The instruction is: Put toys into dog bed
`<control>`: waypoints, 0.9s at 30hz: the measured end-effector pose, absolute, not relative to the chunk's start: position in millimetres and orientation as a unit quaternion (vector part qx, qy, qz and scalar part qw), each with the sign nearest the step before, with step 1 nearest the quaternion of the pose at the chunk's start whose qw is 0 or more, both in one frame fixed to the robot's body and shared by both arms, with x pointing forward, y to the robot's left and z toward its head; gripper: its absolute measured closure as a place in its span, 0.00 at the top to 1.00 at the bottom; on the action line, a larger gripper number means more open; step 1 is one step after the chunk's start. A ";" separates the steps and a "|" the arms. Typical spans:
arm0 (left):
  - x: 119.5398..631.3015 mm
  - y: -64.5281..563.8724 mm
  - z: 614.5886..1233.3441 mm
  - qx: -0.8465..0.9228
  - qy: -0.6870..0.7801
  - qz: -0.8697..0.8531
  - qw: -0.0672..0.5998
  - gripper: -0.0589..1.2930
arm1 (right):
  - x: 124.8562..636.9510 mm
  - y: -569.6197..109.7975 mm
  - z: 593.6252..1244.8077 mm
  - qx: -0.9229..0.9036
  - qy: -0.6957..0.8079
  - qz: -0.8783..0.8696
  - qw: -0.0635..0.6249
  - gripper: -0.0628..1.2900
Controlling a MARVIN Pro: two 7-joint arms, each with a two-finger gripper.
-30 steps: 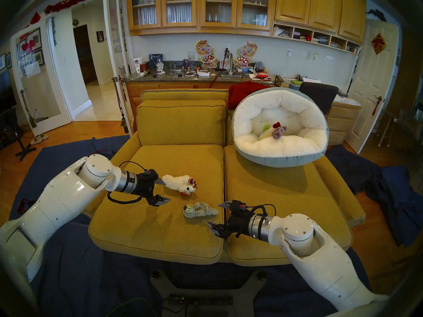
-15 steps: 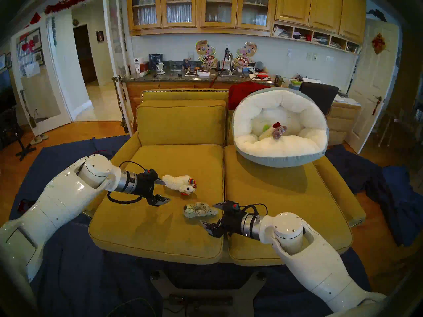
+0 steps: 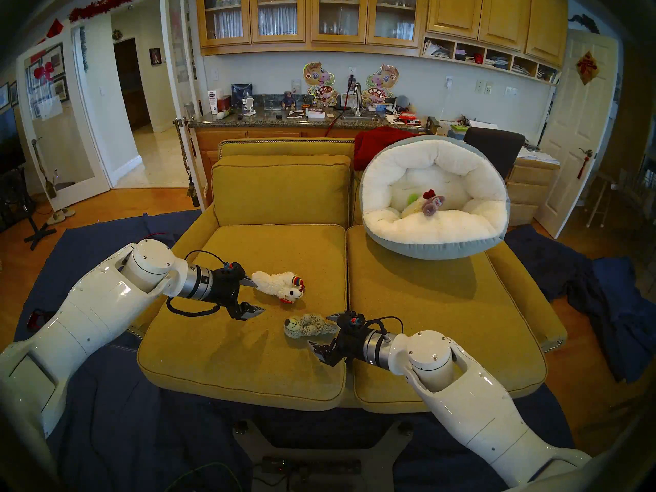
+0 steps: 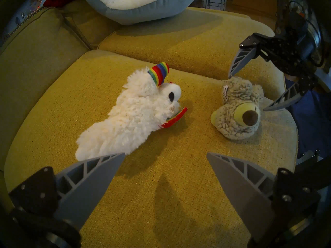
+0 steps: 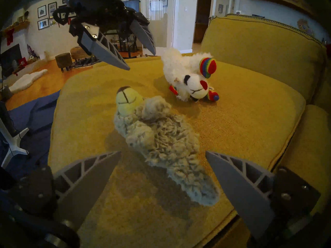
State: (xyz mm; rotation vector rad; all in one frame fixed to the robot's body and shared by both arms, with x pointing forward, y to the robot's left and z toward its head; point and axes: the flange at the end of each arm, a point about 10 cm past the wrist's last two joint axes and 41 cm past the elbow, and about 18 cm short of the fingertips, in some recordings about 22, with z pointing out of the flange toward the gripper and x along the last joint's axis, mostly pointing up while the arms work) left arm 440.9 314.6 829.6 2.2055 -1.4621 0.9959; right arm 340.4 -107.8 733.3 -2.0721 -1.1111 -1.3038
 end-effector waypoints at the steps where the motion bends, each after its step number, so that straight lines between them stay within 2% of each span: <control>1: 440.9 314.6 829.6 0.770 -0.511 0.348 0.156 0.96 | 342.0 -106.9 732.8 -0.750 -0.403 -0.475 0.223 0.95; 15: 440.9 314.6 829.6 0.770 -0.511 0.348 0.156 0.96 | 357.1 -101.5 741.0 -0.730 -0.398 -0.512 0.214 0.94; 16: 440.9 314.6 829.7 0.770 -0.511 0.348 0.156 0.96 | 357.4 -101.9 741.5 -0.730 -0.398 -0.513 0.214 0.90; 17: 440.9 314.6 829.7 0.770 -0.511 0.348 0.156 0.96 | 357.9 -102.5 742.0 -0.729 -0.397 -0.515 0.215 0.62; 19: 440.9 314.6 829.7 0.770 -0.511 0.348 0.156 0.96 | 358.7 -103.8 743.3 -0.728 -0.395 -0.518 0.215 0.20; 20: 440.9 314.6 829.7 0.770 -0.511 0.348 0.156 0.96 | 359.2 -104.8 744.8 -0.727 -0.393 -0.520 0.215 0.03; 27: 440.9 314.6 829.7 0.770 -0.511 0.348 0.156 0.96 | 363.2 -116.1 761.9 -0.718 -0.390 -0.539 0.206 0.02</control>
